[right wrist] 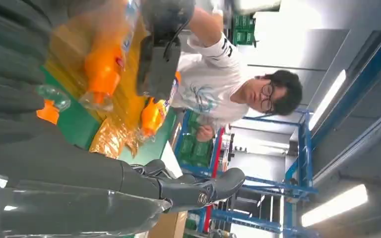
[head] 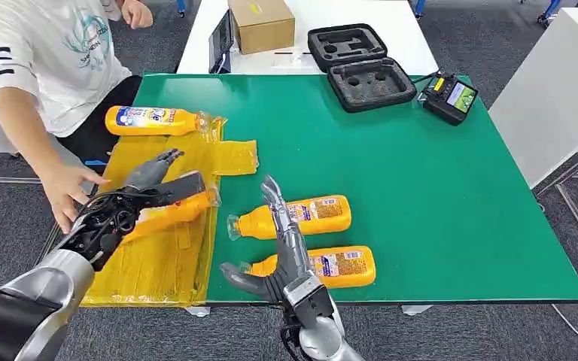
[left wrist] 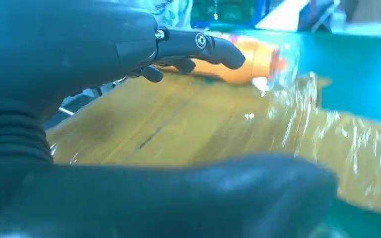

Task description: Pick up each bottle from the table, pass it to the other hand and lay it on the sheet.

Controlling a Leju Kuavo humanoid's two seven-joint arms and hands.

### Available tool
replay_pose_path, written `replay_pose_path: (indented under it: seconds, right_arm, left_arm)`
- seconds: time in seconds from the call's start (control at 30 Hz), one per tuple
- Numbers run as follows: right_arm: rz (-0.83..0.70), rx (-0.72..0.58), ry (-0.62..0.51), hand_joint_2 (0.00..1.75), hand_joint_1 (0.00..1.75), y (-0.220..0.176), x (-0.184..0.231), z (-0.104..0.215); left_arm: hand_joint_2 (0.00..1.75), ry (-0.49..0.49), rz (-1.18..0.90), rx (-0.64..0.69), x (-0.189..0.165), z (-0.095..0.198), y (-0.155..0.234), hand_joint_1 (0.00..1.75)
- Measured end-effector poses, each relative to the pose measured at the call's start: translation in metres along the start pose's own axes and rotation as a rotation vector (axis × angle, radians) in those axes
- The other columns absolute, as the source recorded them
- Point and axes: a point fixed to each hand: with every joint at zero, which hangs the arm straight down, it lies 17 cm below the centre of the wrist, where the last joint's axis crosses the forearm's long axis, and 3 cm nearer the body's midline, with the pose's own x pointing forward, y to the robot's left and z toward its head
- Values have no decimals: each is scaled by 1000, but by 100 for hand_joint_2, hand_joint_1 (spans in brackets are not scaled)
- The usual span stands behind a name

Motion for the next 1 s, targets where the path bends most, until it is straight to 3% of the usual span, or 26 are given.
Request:
replay_pose_path:
  seconds: [0.47,0.67,0.77,1.0]
  right_arm:
    - [-2,6,19,175,0,-1,-7,3]
    - [100,43,15,175,0,2,-12,2]
    - [137,64,20,175,0,3,-16,1]
    - [677,420,142,175,0,14,-74,23]
  left_arm:
    - [0,5,13,35,-6,4,3,0]
    - [0,-66,276,317,4,8,59,0]
    - [0,-67,329,367,0,13,67,0]
    - [0,-131,470,525,1,49,85,0]
